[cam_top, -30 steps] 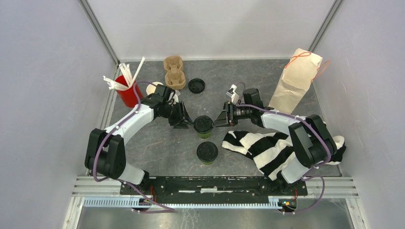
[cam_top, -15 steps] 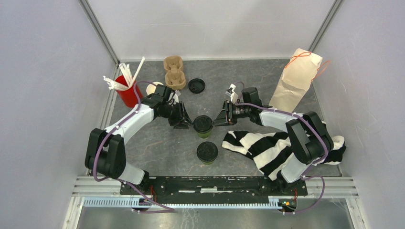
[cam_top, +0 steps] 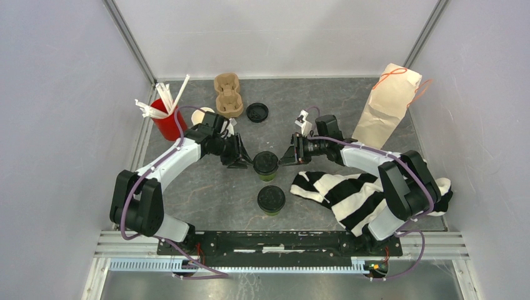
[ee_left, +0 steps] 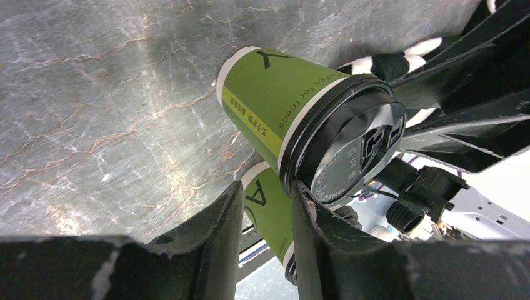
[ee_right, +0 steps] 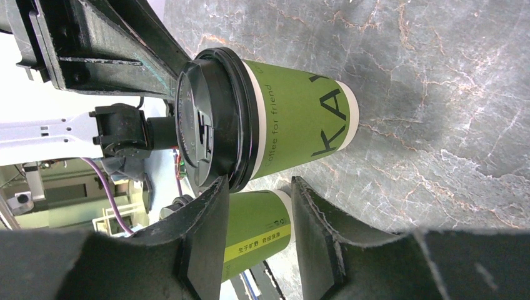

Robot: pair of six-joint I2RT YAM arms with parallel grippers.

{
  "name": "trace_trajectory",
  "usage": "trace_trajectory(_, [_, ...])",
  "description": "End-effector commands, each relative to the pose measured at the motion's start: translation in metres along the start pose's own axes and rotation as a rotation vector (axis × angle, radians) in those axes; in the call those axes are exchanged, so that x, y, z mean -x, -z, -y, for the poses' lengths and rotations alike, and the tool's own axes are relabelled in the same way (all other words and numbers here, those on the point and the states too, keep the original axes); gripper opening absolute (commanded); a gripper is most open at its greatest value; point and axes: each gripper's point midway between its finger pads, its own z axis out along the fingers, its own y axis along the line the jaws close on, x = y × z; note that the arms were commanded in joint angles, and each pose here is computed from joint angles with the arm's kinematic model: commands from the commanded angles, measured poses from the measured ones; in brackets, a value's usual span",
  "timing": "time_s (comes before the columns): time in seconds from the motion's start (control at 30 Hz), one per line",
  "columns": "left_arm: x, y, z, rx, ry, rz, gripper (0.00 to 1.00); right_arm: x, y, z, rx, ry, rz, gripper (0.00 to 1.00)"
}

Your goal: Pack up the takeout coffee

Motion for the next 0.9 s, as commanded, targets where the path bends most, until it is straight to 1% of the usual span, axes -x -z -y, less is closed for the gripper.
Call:
trace_trajectory(0.0, [-0.01, 0.003, -0.041, 0.194, -0.037, -0.041, 0.4, 0.011, 0.009, -0.014, -0.014, 0.039, -0.019, 0.49])
trace_trajectory(0.07, [-0.005, 0.003, -0.032, 0.16, -0.047, -0.038, 0.41, 0.015, 0.011, -0.028, 0.052, 0.038, -0.005, 0.5])
trace_trajectory(0.1, [-0.004, 0.003, -0.027, 0.14, -0.051, -0.04, 0.41, 0.017, 0.012, -0.037, 0.103, 0.049, 0.019, 0.52])
trace_trajectory(0.2, [-0.001, 0.003, -0.016, 0.092, -0.054, -0.047, 0.42, 0.011, 0.015, -0.048, 0.189, 0.004, 0.052, 0.57])
trace_trajectory(0.27, [0.002, 0.006, -0.01, 0.077, -0.058, -0.037, 0.44, 0.01, 0.014, -0.046, 0.183, 0.006, 0.056, 0.6])
trace_trajectory(0.4, [0.007, 0.013, 0.011, 0.002, -0.063, -0.033, 0.49, 0.013, 0.013, -0.045, 0.178, 0.002, 0.064, 0.62])
trace_trajectory(0.5, [0.013, 0.022, 0.032, -0.068, -0.085, -0.008, 0.56, 0.015, 0.012, -0.045, 0.173, 0.004, 0.071, 0.62])
trace_trajectory(0.57, [0.019, 0.028, 0.041, -0.088, -0.095, 0.017, 0.62, 0.015, 0.012, -0.043, 0.166, 0.007, 0.07, 0.62])
trace_trajectory(0.67, [0.022, 0.03, 0.049, -0.118, -0.096, 0.032, 0.67, 0.016, 0.01, -0.038, 0.144, 0.014, 0.06, 0.61])
trace_trajectory(0.8, [0.024, 0.018, 0.046, -0.139, -0.088, 0.02, 0.71, 0.019, 0.005, -0.033, 0.116, 0.024, 0.041, 0.5])
trace_trajectory(0.87, [0.03, 0.012, 0.049, -0.155, -0.096, 0.021, 0.71, 0.022, 0.002, -0.03, 0.105, 0.025, 0.037, 0.48])
